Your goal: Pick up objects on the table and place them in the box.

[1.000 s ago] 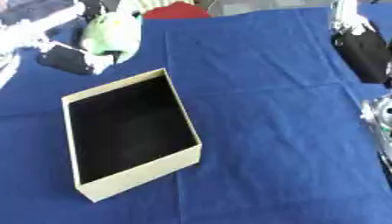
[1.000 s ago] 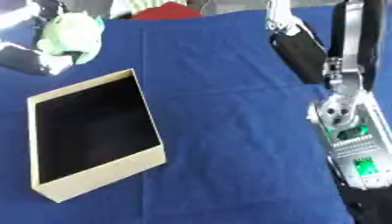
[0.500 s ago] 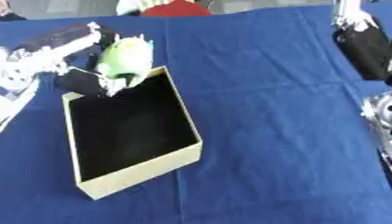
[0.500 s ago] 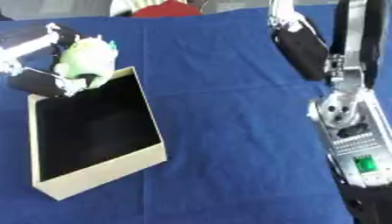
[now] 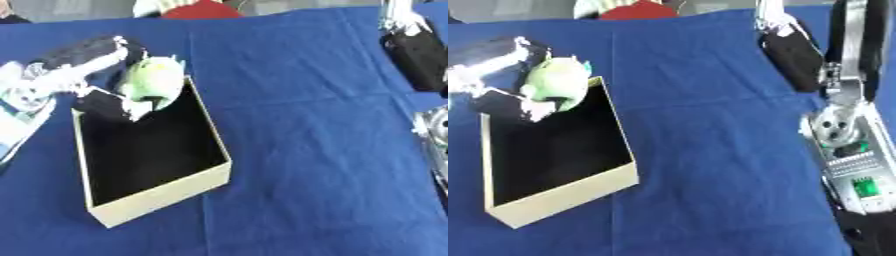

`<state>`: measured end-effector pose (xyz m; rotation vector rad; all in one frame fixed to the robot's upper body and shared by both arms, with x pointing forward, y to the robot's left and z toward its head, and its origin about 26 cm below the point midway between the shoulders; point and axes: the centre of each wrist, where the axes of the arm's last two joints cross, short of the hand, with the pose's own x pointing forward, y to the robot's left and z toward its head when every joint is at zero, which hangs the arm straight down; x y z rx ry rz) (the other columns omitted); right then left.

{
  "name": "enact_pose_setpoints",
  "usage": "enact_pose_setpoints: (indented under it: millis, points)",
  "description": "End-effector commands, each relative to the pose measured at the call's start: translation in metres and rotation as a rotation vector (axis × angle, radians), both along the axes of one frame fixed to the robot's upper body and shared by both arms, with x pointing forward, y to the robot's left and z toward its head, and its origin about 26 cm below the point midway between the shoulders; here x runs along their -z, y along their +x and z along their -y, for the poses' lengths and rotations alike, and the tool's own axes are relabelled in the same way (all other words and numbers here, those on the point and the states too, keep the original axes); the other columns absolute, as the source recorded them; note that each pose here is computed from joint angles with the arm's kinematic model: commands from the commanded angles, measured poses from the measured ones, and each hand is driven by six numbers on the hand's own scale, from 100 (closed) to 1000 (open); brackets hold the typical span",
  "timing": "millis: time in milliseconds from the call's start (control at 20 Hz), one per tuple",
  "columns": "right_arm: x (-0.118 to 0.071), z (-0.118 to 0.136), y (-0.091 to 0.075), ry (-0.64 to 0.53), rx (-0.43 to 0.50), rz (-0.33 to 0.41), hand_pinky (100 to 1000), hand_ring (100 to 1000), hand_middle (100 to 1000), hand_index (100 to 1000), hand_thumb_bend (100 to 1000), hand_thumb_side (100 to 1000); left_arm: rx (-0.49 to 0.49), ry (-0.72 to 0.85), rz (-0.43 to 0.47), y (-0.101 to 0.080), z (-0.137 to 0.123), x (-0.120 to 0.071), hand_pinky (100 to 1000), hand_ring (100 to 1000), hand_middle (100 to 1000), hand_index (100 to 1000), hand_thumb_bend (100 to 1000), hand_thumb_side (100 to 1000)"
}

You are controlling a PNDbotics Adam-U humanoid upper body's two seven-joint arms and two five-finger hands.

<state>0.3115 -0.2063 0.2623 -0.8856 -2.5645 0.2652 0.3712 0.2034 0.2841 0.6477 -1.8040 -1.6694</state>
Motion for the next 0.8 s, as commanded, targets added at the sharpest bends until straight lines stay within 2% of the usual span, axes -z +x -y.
enact_pose_setpoints:
  millis: [50,250,800]
  points:
    - [-0.005,0.003,-0.003,0.000,0.006,0.027,926,768,721,878,100,576,0.011,0.054,0.100,-0.010,0.000,-0.017,291,528,600,678,100,284]
    - [-0.003,0.003,-0.003,0.001,0.010,0.028,926,768,721,878,100,576,0.028,0.071,0.098,-0.011,0.001,-0.013,284,522,596,685,100,294]
    - [-0.001,0.005,-0.003,0.005,0.019,0.023,926,768,721,879,100,577,0.095,0.042,-0.050,-0.013,0.006,0.004,261,499,581,694,100,343]
